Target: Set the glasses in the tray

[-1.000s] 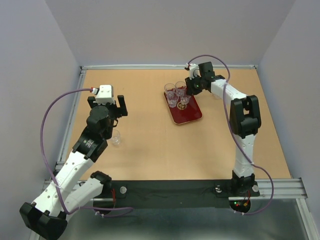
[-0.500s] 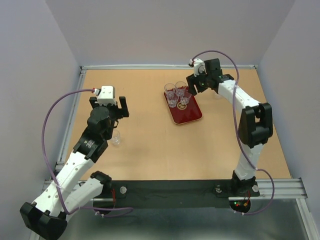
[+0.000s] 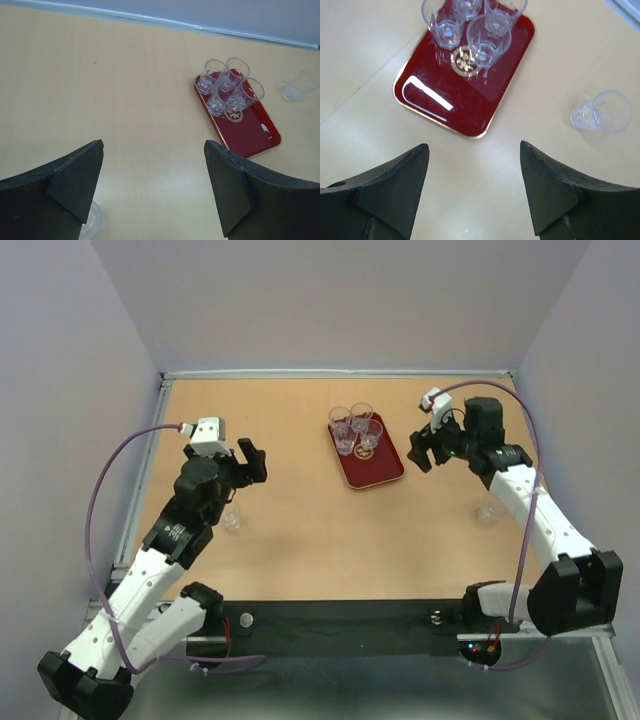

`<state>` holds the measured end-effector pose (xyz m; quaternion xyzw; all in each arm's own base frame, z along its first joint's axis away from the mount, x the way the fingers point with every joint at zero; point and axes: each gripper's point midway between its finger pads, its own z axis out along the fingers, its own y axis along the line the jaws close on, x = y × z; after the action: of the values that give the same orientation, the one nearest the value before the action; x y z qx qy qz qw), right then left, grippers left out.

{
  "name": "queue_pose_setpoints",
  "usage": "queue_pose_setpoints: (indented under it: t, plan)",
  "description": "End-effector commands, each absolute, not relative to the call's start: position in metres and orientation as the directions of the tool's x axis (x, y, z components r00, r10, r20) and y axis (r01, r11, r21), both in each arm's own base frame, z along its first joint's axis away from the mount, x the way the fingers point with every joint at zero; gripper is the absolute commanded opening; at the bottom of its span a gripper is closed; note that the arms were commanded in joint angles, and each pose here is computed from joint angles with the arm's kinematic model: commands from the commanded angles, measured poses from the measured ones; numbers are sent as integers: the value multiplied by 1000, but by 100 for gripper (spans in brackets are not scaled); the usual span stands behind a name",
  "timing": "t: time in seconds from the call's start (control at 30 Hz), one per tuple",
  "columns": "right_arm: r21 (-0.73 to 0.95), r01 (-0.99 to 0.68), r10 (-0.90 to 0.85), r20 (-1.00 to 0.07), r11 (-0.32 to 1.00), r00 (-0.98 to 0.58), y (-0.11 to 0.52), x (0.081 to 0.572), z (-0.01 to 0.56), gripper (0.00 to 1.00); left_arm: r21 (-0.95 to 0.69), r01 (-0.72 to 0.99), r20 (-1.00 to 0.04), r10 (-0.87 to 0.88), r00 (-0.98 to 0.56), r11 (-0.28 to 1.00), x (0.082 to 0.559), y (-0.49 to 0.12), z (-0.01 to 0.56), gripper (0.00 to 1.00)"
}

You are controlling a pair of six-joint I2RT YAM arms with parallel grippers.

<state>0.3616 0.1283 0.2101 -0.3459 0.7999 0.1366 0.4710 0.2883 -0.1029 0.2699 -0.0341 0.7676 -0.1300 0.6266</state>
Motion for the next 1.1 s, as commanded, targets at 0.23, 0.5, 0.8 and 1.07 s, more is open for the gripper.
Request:
queue_pose_setpoints:
  t: [0.23,0.5,0.8,1.07]
  plan:
    - [30,-623,-237,-909,782,-342,84,337,203,78,-466,-112,-756,-461,-464,878,266,-111,213,93]
    - [42,-605,-222,-908,795,-355,80,338,202,78,-350,-321,-697,-474,-538,880,262,-91,159,79]
    - [33,-597,-224,-909,802,-351,78,339,203,78,-220,-490,-696,-488,-527,843,262,-66,138,75]
    - [29,-584,-224,-908,811,-355,74,340,203,78,-183,-501,-677,-478,-560,846,270,-71,119,74]
